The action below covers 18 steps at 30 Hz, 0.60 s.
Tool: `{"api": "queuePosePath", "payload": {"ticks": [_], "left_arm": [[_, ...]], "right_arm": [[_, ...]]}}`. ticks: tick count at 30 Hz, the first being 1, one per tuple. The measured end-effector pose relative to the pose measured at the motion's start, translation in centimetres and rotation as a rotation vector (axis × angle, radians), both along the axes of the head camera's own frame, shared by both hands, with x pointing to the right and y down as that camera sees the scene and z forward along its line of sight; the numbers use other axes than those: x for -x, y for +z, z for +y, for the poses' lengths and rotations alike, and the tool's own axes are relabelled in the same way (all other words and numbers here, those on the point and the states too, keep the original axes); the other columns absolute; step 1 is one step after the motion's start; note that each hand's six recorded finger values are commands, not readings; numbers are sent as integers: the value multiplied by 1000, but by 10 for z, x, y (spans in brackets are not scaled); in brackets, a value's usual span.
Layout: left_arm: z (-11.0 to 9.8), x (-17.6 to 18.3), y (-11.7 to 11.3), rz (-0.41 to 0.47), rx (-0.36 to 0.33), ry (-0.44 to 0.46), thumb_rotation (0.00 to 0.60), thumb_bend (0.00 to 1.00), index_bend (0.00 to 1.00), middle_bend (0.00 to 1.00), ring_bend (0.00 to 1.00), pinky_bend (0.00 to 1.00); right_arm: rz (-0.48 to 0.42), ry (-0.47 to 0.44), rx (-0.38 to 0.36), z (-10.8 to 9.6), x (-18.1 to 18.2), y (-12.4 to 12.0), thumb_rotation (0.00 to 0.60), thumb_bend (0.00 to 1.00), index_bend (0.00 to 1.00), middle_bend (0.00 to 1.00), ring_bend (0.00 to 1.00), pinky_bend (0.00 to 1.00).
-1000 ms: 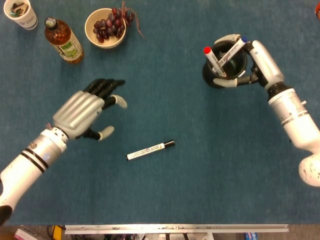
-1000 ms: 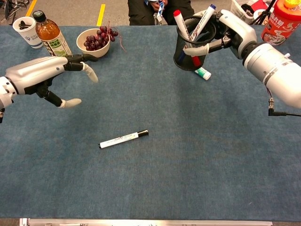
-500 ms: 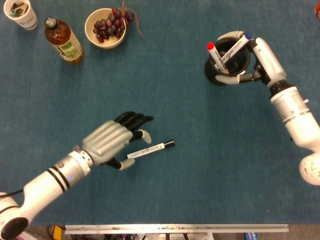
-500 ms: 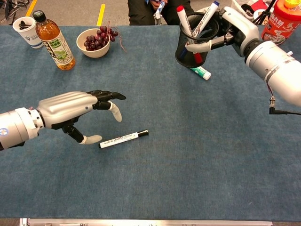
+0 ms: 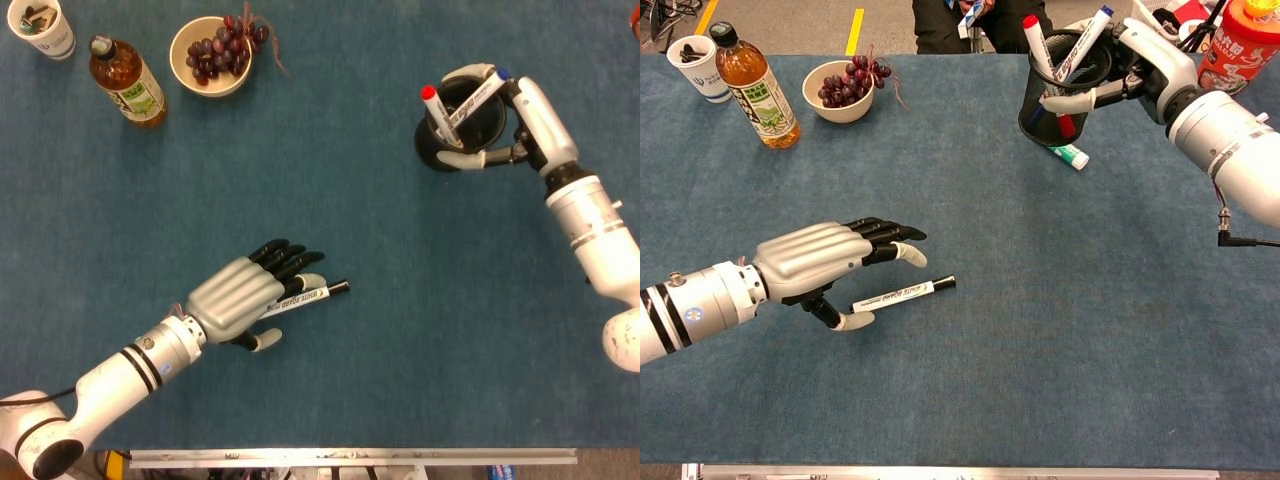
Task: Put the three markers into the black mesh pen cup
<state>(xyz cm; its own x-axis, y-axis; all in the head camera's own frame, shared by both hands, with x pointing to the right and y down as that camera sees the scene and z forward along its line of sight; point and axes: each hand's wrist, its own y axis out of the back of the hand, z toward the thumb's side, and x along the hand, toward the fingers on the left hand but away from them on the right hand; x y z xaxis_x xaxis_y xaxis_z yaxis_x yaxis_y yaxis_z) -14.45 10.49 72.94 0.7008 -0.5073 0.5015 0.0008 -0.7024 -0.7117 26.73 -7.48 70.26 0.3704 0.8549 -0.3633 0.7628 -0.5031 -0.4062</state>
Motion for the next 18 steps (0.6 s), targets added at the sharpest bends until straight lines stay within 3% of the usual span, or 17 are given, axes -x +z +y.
{"api": "queuePosePath", "payload": {"ticks": [18], "left_arm": [[6, -9, 29, -4, 1, -10, 600, 310, 39, 3, 0, 41]], "right_arm": [[-3, 19, -1, 0, -6, -2, 600, 315, 485, 427, 321, 416]]}}
